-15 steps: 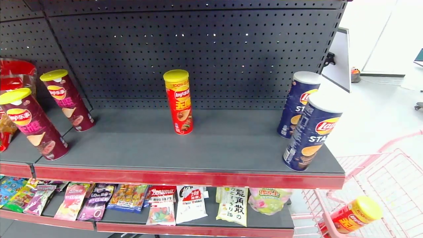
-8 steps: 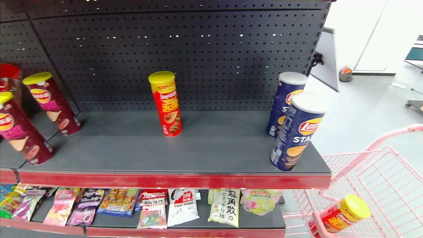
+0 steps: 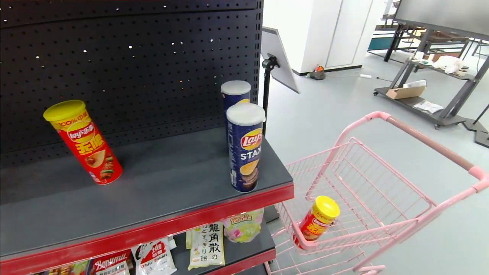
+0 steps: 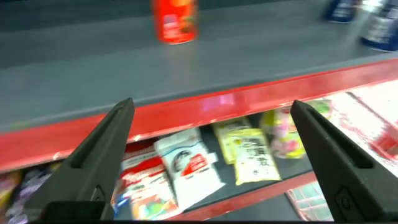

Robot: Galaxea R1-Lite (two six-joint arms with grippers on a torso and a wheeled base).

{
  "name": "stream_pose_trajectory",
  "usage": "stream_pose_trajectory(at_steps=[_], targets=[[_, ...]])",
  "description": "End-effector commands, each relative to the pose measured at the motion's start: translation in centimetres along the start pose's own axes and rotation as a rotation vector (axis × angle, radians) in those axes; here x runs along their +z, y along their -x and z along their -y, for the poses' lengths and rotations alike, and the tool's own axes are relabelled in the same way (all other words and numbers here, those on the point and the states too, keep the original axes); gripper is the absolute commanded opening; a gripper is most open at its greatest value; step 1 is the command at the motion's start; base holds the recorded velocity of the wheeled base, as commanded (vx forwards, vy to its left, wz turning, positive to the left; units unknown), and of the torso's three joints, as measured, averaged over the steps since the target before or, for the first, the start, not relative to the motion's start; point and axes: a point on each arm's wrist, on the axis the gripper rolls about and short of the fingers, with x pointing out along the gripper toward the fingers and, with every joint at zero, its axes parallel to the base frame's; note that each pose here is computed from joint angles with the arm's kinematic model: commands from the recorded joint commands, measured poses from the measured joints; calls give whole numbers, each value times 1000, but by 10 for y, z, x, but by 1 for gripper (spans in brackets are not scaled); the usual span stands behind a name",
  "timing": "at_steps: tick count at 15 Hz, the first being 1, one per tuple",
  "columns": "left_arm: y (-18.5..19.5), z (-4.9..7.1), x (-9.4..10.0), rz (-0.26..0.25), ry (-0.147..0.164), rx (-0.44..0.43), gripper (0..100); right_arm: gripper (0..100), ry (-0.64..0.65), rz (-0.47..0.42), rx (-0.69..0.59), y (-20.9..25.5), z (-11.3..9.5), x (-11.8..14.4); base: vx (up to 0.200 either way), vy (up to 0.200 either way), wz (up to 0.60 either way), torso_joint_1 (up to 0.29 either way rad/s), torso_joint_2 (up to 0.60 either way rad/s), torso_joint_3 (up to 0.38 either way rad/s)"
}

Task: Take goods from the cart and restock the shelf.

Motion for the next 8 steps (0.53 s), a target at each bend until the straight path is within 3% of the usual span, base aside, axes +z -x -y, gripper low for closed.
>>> stream_pose_trajectory(at_steps=[1,8], targets=[[0,0,0,0,0,1,100,100,1,0,1,0,0,0,0,0,0,0,0,0],[0,0,0,0,0,1,100,100,1,0,1,0,0,0,0,0,0,0,0,0]])
